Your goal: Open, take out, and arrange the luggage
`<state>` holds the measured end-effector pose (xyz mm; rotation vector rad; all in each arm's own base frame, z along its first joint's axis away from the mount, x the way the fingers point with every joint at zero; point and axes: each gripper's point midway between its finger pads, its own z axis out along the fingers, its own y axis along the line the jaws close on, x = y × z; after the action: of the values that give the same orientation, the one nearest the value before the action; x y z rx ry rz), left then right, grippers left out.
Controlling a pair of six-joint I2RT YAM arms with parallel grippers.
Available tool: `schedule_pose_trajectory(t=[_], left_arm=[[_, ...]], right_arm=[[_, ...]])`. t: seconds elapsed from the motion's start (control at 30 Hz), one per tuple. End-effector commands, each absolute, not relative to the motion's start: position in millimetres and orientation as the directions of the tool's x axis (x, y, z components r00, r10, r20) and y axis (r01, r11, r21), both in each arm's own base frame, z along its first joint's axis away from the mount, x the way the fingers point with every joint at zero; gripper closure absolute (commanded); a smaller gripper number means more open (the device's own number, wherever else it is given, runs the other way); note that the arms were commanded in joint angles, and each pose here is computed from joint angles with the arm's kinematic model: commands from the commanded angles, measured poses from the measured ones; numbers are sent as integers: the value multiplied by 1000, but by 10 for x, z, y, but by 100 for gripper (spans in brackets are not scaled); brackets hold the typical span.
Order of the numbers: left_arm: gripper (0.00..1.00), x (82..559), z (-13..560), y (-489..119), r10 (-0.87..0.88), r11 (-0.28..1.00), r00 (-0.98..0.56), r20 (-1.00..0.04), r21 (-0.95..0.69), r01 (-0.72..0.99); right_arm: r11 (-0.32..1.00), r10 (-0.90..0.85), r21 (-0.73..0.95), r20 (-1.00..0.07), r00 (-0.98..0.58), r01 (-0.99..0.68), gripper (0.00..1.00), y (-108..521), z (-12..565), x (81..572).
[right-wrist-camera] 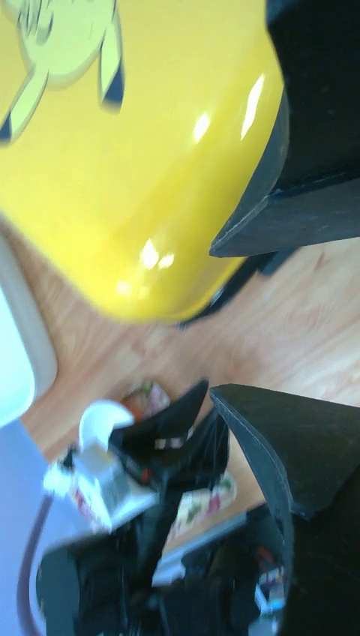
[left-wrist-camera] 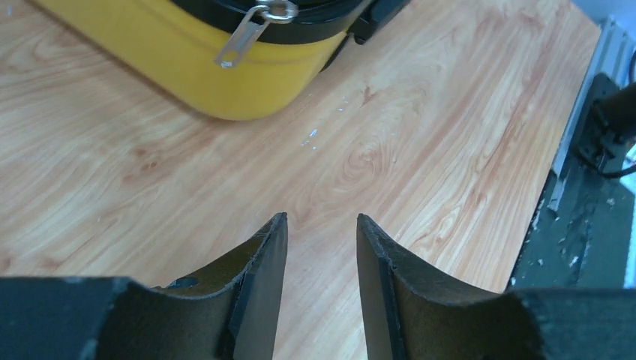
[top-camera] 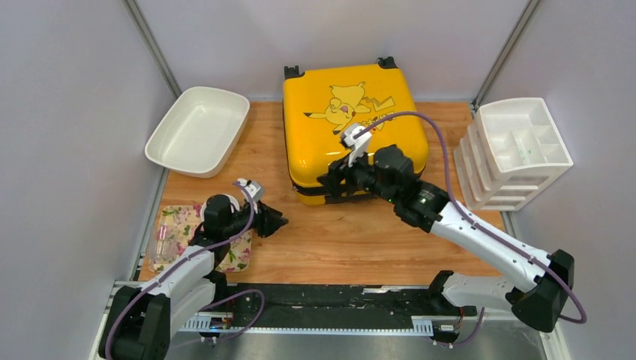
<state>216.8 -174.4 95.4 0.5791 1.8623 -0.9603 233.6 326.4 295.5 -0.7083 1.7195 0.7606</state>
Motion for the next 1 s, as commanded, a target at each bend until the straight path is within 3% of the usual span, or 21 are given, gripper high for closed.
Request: schedule_pose_trajectory(t=[0.0,0.17,0.43,0.63,0.97], left_arm=[[52,2293,1122,-1860,69,516,-197,-978,-134,846],[51,2456,1268,-1947,82,471,-37,-996,6,882],[51,2743,1370,-2140,81,473,-4,-997,35,880],[55,2884,1399,-2270,92,490,3,-996,48,871],[78,3007,1416,-2328,69,543,-39,-997,5,840]], right_arm=[[551,-289,73,-918,-272,-831,33,2727,2670,2352],[605,-352,-11,-901,-254,-796,33,2154,2672,2571],[748,-363,-55,-869,-337,-662,32,1654,2601,2852],[782,-388,-86,-842,-374,-618,32,1535,2469,2978],[818,-387,-83,-812,-438,-569,34,1398,2265,3096]])
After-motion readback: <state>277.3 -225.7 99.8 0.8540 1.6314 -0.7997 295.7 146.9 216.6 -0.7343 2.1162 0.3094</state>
